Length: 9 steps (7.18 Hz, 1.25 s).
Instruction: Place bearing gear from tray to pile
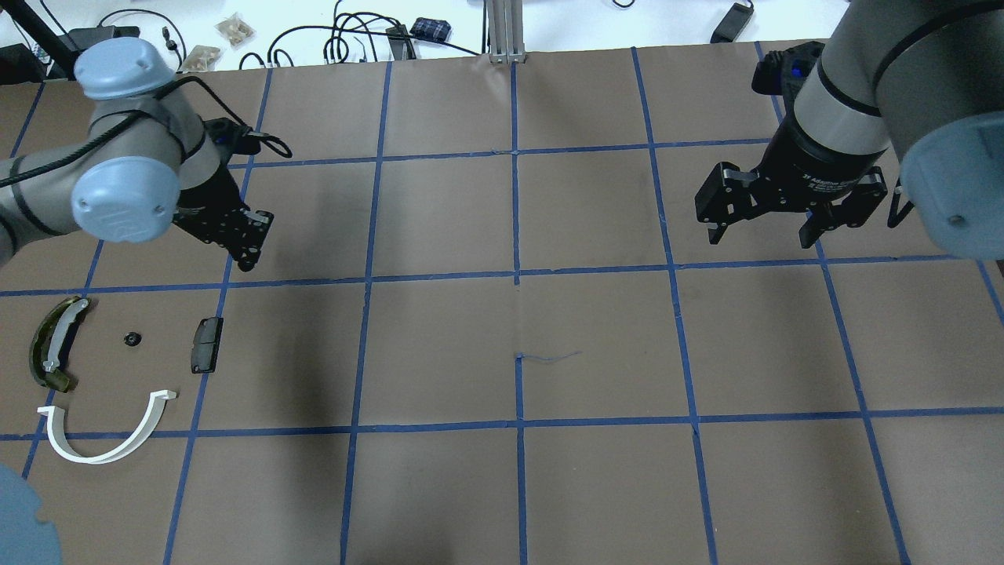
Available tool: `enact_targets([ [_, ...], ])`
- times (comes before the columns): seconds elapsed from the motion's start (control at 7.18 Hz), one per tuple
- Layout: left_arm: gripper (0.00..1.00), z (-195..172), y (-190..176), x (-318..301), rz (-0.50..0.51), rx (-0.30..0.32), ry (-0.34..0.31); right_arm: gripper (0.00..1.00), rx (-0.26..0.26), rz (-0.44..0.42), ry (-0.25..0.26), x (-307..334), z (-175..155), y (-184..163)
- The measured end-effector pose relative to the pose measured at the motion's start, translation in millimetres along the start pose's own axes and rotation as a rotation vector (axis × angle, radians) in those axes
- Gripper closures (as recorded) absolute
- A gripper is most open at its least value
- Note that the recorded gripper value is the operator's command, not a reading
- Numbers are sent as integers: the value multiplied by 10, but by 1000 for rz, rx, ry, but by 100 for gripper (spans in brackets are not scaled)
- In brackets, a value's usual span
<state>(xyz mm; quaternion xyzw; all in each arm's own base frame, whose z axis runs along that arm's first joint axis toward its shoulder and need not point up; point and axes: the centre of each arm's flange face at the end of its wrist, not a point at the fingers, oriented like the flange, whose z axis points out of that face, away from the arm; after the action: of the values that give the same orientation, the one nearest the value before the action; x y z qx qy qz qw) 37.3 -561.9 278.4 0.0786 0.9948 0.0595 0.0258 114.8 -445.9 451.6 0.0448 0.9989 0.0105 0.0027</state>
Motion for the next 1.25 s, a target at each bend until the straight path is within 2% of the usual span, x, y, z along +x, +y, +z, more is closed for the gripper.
enact_targets([
  [0.28, 90, 245, 366, -1061, 63, -6, 23, 0, 0, -1, 2, 1, 0, 0],
  [0.42, 90, 447, 546, -1426, 79, 21, 11, 0, 0, -1, 2, 1, 0, 0],
  [0.7, 90, 829, 745, -1613, 112, 58, -23, 0, 0, 0, 2, 0, 3, 3],
  [1.25, 90, 952, 820, -1492, 122, 39, 28, 0, 0, 3, 2, 1, 2, 1],
])
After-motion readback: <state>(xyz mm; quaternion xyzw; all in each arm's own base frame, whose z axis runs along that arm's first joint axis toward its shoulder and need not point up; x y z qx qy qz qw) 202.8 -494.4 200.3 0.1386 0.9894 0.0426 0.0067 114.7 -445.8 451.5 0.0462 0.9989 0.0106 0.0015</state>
